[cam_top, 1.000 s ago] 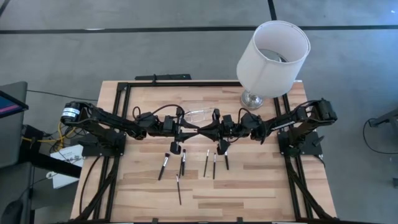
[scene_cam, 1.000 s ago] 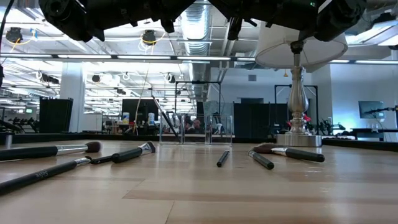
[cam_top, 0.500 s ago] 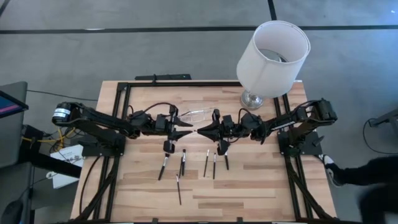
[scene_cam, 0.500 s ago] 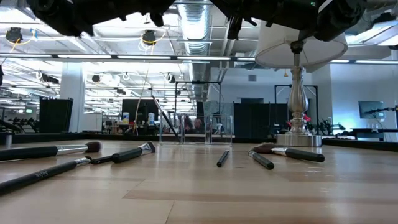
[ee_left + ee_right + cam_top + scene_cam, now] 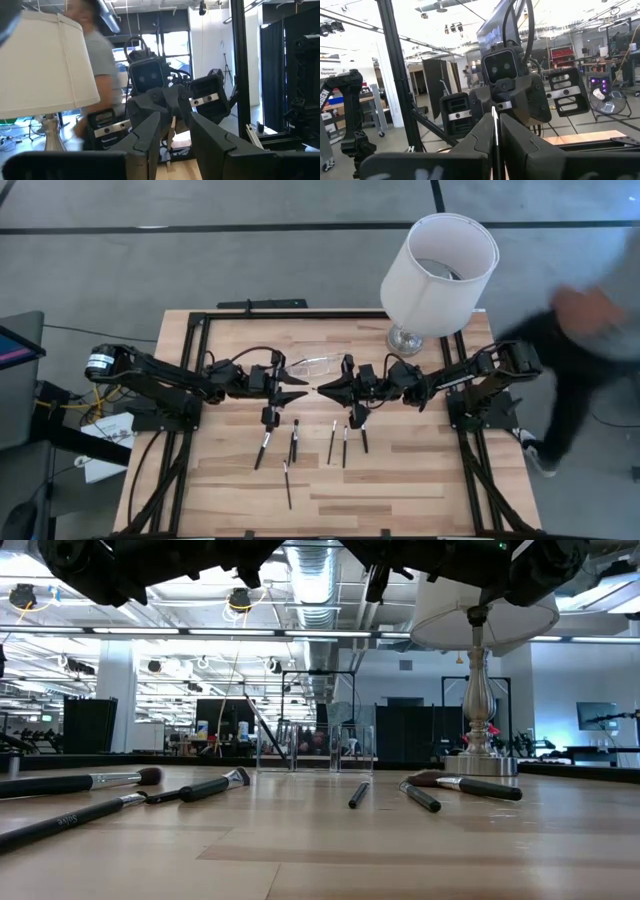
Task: Sort items
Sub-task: Put the right black eyeshadow brush into the transparent organizer
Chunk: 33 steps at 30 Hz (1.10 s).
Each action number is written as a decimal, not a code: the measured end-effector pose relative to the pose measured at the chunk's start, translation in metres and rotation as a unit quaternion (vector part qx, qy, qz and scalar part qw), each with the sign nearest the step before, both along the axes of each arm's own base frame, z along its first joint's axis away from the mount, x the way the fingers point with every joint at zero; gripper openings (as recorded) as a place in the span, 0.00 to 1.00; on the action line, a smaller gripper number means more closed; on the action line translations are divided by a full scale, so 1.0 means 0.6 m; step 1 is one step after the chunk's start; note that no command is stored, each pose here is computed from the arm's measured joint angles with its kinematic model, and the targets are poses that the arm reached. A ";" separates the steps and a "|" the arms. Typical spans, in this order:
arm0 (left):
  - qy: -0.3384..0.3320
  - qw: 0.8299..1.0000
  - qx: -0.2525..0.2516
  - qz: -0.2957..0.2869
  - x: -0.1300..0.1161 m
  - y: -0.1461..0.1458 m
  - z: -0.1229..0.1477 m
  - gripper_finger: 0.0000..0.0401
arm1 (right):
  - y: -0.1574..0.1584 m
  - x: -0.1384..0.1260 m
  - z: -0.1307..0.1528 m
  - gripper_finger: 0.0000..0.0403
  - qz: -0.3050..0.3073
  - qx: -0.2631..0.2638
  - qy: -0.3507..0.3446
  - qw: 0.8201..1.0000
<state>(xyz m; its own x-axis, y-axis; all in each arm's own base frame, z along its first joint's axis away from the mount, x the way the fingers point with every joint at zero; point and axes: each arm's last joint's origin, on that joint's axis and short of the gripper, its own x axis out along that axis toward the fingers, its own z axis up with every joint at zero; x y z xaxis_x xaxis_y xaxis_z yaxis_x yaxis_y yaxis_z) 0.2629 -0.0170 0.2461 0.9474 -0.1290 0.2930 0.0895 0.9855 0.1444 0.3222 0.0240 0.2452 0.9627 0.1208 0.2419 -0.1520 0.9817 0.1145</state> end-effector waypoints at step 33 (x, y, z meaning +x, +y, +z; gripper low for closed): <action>-0.019 1.000 0.014 0.005 0.032 -0.002 0.003 0.25 | 0.000 0.000 0.000 0.05 0.000 0.000 0.000 1.000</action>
<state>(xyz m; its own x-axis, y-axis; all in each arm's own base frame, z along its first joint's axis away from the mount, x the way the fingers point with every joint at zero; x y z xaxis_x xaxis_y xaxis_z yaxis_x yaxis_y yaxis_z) 0.2823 -0.0181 0.2481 0.9369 -0.1289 0.3251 0.0741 0.9816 0.1758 0.3222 0.0240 0.2452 0.9629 0.1201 0.2416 -0.1513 0.9818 0.1149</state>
